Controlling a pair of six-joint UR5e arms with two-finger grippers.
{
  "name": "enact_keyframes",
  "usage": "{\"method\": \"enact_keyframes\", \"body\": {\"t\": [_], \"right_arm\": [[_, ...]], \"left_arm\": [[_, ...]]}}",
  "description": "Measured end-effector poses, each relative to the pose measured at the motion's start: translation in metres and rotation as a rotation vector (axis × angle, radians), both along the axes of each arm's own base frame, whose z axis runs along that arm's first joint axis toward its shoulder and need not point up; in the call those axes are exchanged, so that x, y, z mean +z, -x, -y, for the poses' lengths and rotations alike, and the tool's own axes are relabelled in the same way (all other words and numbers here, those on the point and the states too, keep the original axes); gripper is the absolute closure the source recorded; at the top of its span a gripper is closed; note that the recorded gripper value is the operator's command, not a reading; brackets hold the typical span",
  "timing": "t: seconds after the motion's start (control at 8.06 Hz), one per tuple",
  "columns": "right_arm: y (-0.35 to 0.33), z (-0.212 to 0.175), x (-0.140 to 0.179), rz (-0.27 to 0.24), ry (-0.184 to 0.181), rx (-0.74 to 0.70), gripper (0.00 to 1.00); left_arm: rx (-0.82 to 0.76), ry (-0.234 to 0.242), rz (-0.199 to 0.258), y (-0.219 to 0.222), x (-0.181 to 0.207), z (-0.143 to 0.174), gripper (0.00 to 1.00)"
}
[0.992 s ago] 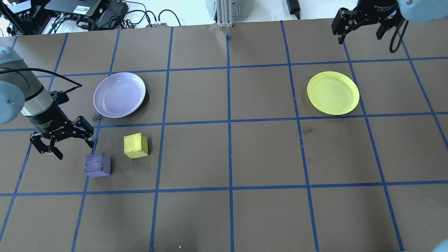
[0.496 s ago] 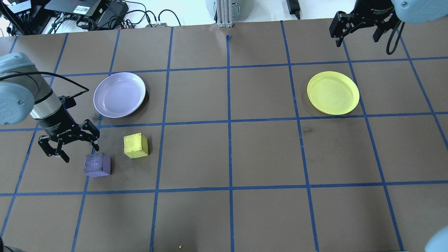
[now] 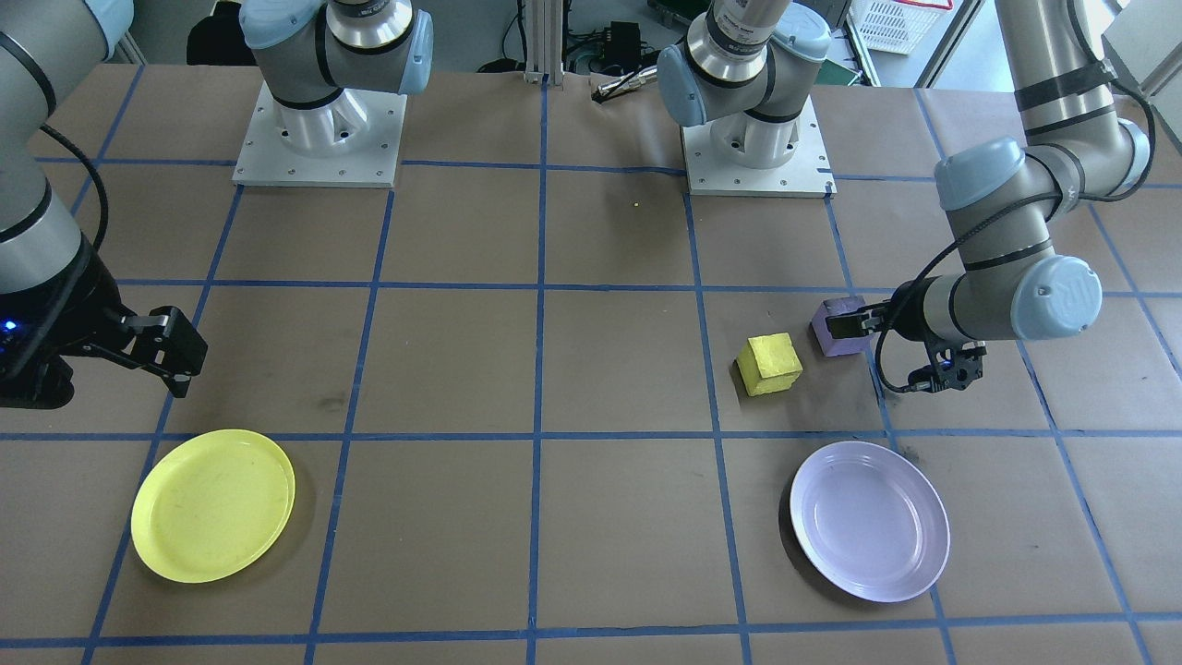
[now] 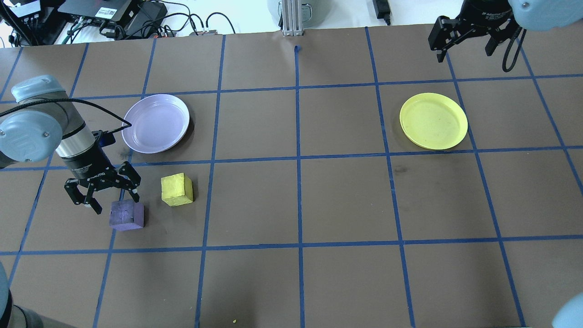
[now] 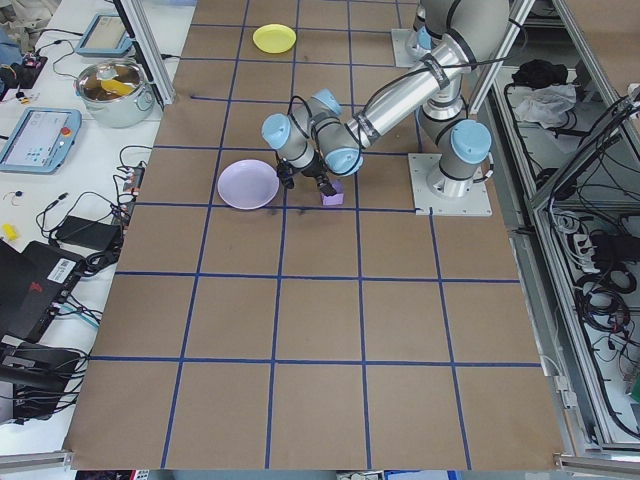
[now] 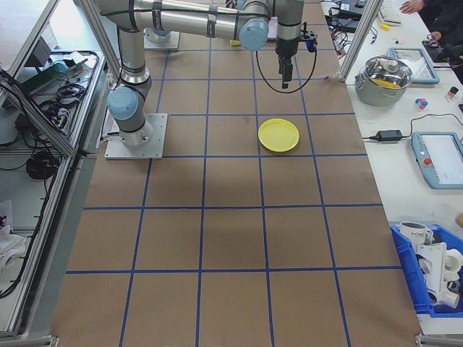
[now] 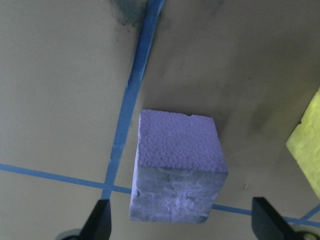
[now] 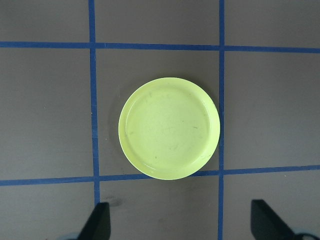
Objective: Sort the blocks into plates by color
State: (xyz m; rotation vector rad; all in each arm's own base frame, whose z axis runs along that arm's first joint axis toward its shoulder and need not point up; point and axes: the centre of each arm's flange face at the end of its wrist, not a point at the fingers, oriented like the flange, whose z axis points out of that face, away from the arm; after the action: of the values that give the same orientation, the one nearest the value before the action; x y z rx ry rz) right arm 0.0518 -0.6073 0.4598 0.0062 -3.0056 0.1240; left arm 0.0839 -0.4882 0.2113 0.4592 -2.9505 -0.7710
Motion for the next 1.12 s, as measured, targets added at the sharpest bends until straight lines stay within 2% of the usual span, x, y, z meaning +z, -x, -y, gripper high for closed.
{"method": "enact_keyframes", "body": {"t": [0.37, 0.5, 0.62, 0.74, 1.12], "right_arm": [[-0.001, -0.001, 0.001, 0.005, -0.005, 0.027, 0.00], [-0.001, -0.001, 0.001, 0.003, -0.006, 0.053, 0.00], [-0.001, 0.000, 0.001, 0.001, -0.006, 0.074, 0.00], [-0.001, 0.000, 0.001, 0.002, -0.005, 0.085, 0.00], [-0.003, -0.001, -0.001, 0.031, -0.013, 0.094, 0.00]], "left_arm": [[-0.024, -0.006, -0.013, 0.000, -0.007, 0.001, 0.00], [-0.024, -0.007, -0.014, 0.000, -0.009, 0.001, 0.05], [-0.023, -0.009, -0.015, 0.000, -0.011, 0.001, 0.38], [-0.023, -0.011, -0.017, 0.000, -0.013, 0.002, 0.46], [-0.028, -0.026, -0.032, -0.002, -0.023, 0.002, 0.49]]}}
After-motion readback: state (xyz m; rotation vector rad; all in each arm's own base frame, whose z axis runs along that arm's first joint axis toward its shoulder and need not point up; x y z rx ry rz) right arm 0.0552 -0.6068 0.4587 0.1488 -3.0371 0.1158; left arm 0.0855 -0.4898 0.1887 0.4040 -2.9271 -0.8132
